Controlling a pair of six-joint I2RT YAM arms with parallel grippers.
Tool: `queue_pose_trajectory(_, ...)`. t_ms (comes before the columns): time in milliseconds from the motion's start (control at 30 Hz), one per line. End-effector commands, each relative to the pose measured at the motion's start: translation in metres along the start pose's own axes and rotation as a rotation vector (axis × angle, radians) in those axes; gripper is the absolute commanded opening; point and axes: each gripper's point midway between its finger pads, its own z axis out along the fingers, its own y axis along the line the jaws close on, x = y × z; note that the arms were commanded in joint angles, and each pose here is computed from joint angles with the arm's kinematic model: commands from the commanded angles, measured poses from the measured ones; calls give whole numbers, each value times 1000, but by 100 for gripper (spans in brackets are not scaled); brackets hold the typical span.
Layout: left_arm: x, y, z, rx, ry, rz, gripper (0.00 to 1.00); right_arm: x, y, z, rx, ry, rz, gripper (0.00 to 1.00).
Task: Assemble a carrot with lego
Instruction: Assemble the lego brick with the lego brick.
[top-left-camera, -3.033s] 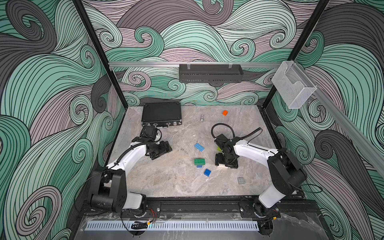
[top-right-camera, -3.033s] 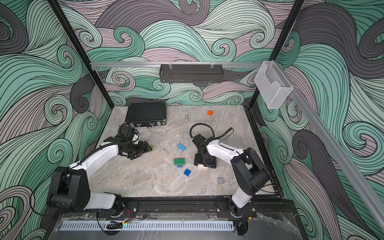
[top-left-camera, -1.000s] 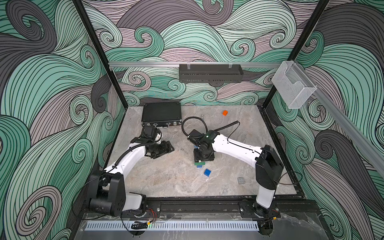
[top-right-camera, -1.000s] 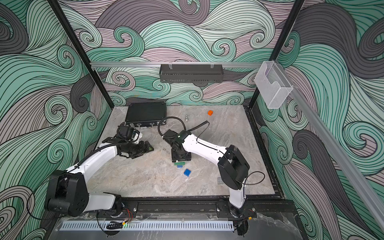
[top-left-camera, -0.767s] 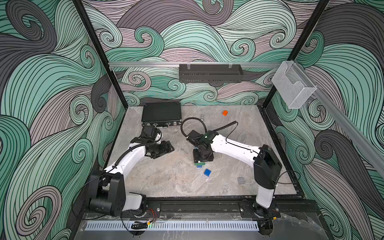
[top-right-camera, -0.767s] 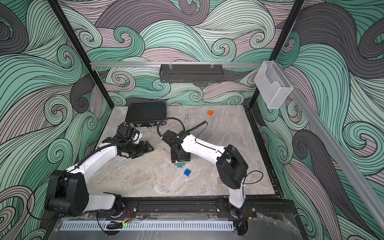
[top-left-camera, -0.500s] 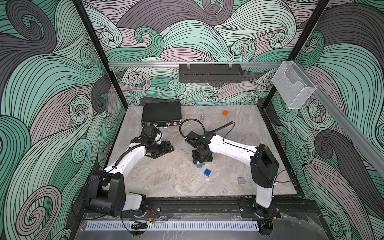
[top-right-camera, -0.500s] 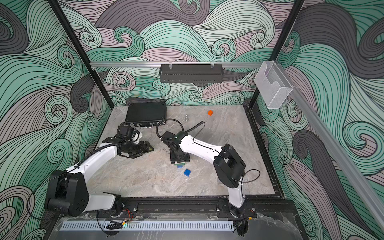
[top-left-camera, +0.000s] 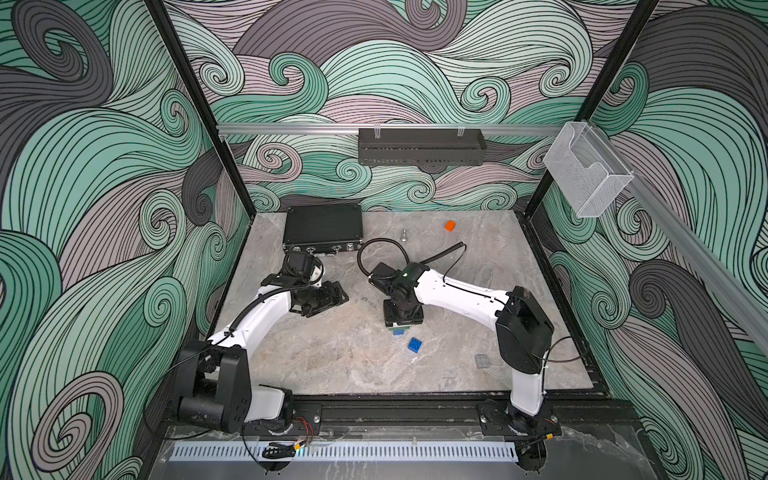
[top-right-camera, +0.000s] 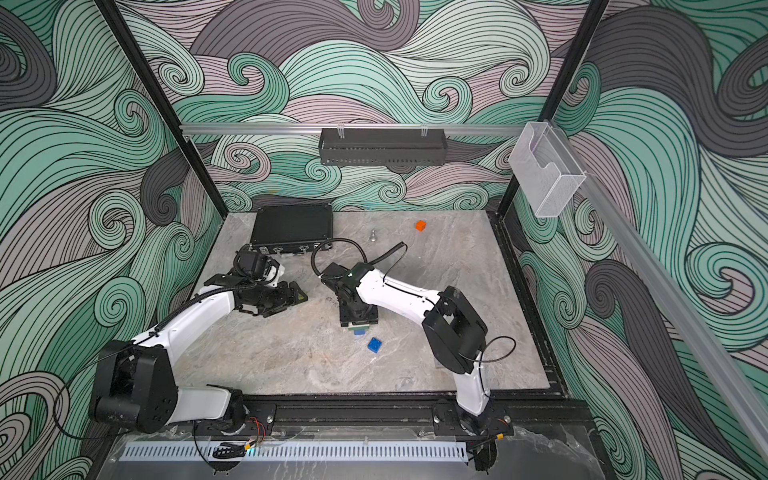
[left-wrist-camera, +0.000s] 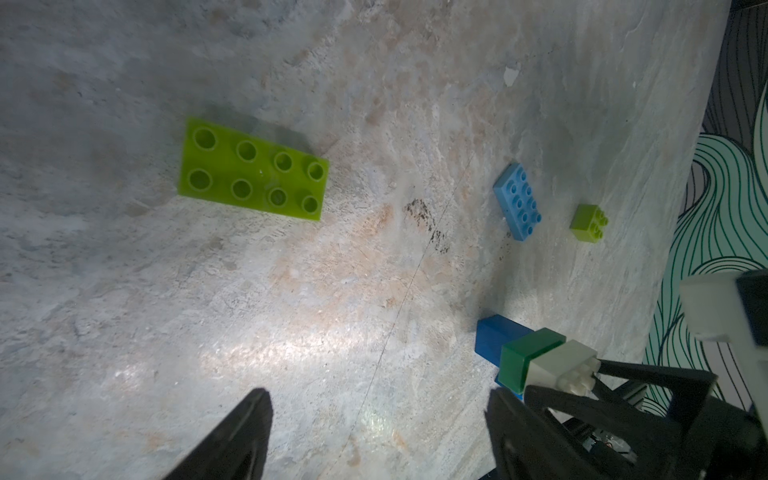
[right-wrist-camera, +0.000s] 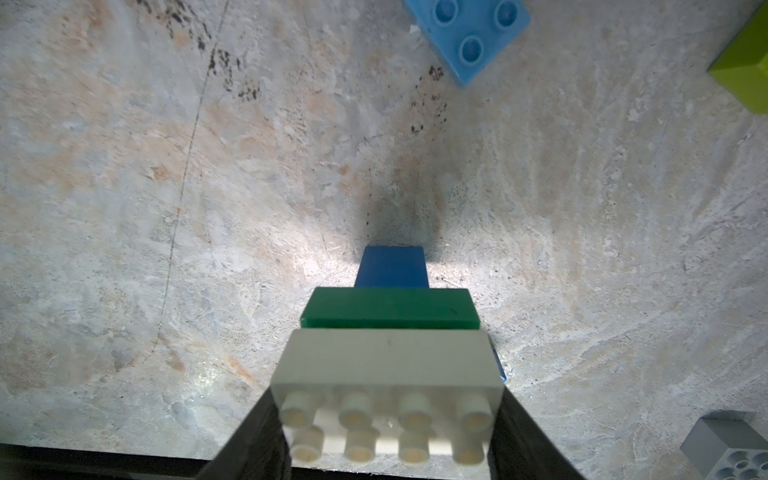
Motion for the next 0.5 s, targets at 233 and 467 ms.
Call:
queue_pose_trajectory(233,-6,-8,-10,5,-23,31,82,15,-18,24,91,84,-10,47)
queue_pose_trajectory(467,-7,-8,-10,5,-23,28,82,26,-25,41,138,129,-32,46)
